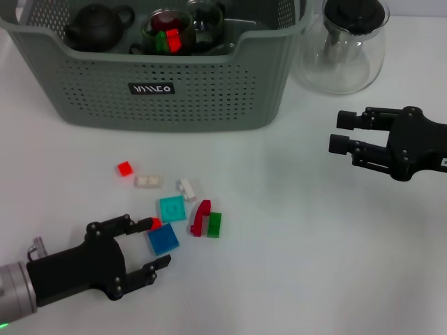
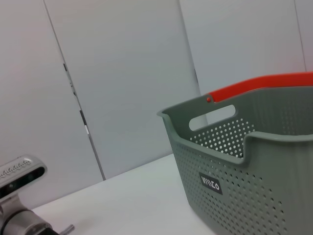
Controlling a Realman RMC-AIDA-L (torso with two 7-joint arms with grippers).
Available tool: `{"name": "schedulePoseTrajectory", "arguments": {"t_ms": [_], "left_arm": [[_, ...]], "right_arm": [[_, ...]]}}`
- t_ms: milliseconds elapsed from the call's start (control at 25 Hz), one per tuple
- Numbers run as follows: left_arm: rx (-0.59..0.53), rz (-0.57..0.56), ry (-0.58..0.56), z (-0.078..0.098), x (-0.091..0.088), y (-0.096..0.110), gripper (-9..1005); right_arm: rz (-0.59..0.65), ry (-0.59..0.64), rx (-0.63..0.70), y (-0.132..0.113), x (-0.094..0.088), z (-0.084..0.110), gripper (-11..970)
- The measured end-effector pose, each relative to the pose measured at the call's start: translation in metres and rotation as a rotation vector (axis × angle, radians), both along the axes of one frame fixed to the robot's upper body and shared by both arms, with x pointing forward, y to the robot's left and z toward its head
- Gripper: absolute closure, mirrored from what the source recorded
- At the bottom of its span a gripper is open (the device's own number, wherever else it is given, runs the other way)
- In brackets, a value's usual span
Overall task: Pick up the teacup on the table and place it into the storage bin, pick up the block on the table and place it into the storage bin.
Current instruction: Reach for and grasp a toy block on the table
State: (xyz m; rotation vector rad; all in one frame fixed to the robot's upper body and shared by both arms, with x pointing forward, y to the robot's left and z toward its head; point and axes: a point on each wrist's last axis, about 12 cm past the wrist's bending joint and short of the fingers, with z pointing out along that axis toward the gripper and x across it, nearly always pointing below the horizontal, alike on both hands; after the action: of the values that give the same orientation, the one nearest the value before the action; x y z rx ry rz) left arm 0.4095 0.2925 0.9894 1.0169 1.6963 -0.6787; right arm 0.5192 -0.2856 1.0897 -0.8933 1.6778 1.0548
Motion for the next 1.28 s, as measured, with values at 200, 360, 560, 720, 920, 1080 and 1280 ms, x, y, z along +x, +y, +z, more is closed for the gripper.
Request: {"name": "schedulePoseTrajectory", "arguments": {"t_ms": [200,360,560,720,920,1080,1280], "left_arm": [[0.024,-0.005,0.018,-0.004,-0.002,0.000,362],[0.032,-0.003,0.023,-0.005,-0.001,-0.001,386],[0.029,-0.006,0.024,-0.006,0.002,-0.004,419],[0.027,-0.007,0.020,-0.006,0.004,-0.005,419],[0.029,-0.013,0.013,-0.005,0.007,-0.006,420],[0.024,-0.016,0.010,-0.004,0.008,-0.007,420],[0.020,-0.007,0.007,-0.003,0.008,-0.005,420]], "right_arm": [[-0.003,0.001,-0.001,-0.001,0.000,0.000,454],[-0.009,0.001,-0.007,-0.001,0.001,-0.001,454],[-0.010,0.003,-0.009,0.000,0.001,-0.002,454],[-0.014,0.005,-0.008,0.000,0.000,-0.002,454],[-0.014,0.005,-0.008,0.000,0.000,-0.002,454],[-0.012,0.006,-0.008,0.000,0.000,-0.002,454],[-0.016,0.012,-0.006,-0.002,0.000,-0.003,454]]}}
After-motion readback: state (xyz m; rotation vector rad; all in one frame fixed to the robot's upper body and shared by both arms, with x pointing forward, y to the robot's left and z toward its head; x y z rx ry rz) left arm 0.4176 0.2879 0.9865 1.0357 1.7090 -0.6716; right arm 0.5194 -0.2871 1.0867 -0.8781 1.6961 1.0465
